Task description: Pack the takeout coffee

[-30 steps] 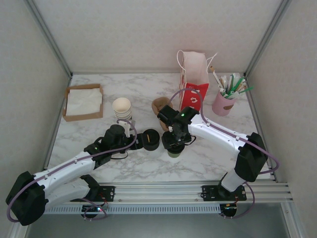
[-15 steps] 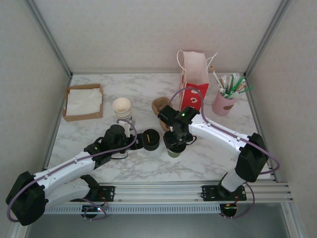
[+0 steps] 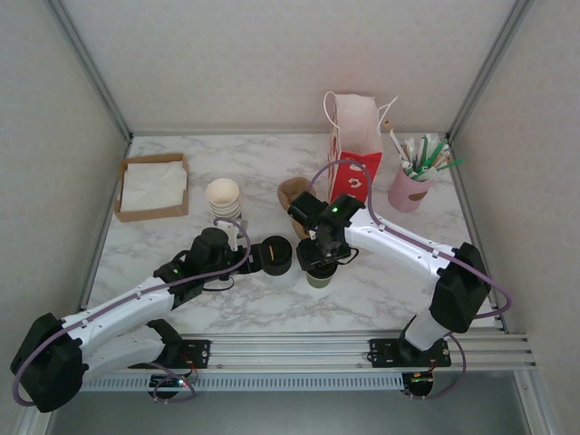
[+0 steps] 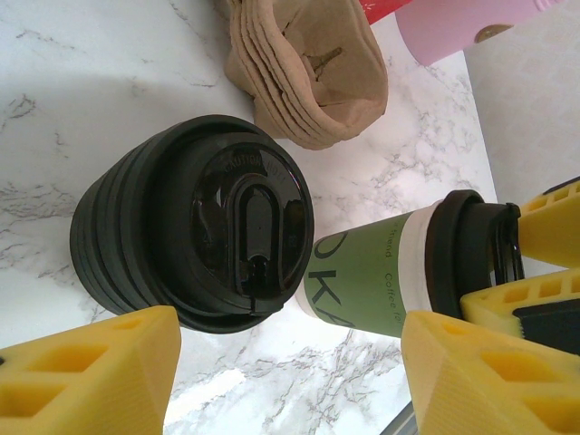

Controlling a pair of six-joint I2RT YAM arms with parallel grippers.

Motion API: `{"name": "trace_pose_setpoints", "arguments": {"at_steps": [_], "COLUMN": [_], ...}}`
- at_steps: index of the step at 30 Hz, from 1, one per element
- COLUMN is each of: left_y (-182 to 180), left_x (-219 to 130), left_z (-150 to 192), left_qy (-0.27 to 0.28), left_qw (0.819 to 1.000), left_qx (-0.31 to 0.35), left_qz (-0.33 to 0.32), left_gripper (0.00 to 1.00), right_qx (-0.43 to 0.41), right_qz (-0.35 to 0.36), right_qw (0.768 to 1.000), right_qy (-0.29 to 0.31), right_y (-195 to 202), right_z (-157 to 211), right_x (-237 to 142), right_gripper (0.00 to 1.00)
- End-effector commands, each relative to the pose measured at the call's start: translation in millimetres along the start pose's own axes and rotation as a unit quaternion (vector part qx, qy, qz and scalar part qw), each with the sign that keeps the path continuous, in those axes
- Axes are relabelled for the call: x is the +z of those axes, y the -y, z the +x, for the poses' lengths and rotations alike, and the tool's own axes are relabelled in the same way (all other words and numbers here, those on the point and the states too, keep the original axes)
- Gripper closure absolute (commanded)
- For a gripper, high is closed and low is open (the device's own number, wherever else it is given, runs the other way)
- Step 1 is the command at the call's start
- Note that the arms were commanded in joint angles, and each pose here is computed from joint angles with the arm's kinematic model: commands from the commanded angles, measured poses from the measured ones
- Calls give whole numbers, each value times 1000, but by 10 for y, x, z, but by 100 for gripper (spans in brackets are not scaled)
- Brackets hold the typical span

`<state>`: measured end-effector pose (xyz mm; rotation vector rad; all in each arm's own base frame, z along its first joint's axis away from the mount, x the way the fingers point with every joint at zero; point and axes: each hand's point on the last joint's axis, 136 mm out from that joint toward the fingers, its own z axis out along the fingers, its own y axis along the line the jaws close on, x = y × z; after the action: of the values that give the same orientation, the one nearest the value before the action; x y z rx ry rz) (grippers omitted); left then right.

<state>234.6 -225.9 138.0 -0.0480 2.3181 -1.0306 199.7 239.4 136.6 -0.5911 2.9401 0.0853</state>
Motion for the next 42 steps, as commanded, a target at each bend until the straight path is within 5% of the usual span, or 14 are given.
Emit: {"name": "trace_pose_setpoints", "arguments": {"at_steps": [1,16,42], "left_y": [41,41,29], "left_x": [1,1,7], "left_z": [-2,-1,12], "left_qy": [3,3,1], "left_qw": [1000,1000,1000], "left_qx": [5,5,3], "left_qz": [8,7,5], "left_gripper": [34,34,34], "right_qx": [-4,2,0], "right_qz": [1,13,-5], "right_qw": [1000,1000,1000], "right_qy": [-14,6,-6], "right_y": [-23,56,-33], "right_z": [56,33,47], "right_x": [66,-149,50], "right_gripper": [31,31,31]}}
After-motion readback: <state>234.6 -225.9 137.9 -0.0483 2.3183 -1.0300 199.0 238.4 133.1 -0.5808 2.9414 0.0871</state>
